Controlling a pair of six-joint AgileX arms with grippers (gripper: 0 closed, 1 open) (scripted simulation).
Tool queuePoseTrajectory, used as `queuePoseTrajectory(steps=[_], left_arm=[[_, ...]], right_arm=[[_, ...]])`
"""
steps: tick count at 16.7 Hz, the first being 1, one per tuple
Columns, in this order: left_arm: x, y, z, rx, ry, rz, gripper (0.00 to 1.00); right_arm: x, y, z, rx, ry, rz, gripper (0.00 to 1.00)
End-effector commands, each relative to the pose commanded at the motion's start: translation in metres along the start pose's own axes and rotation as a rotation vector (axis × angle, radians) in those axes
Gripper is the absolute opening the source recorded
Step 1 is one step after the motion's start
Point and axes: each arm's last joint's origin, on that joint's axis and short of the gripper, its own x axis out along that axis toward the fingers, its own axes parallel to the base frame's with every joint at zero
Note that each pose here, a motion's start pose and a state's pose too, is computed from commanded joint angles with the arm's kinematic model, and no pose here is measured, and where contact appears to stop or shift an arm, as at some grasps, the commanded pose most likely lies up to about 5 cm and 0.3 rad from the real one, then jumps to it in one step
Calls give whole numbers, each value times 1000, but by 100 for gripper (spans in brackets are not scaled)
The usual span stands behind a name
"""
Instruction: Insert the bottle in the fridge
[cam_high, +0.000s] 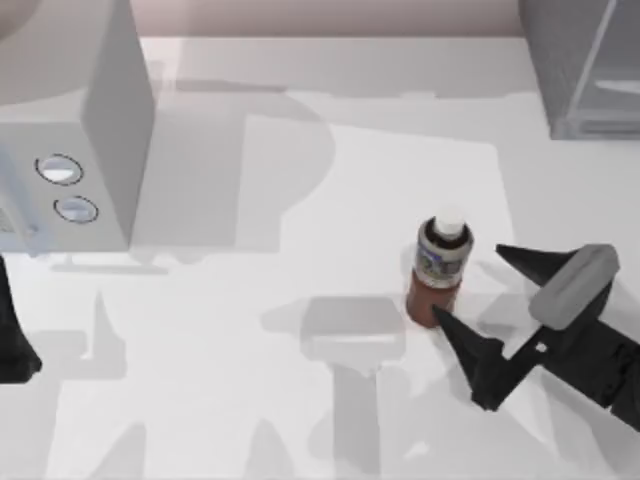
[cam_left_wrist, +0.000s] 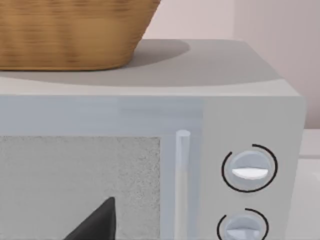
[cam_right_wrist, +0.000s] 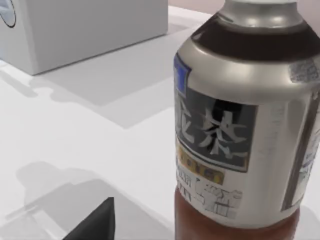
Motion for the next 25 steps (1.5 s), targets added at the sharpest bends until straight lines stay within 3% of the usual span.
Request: queuePoseTrajectory(steps=[12,20,25], left_arm=[[0,0,0,0,0,0,100],[0,0,0,0,0,0,100],[0,0,0,0,0,0,100]], right_arm=[[43,2,2,1,-1,0,100],[49,3,3,1,-1,0,100],[49,3,3,1,-1,0,63]])
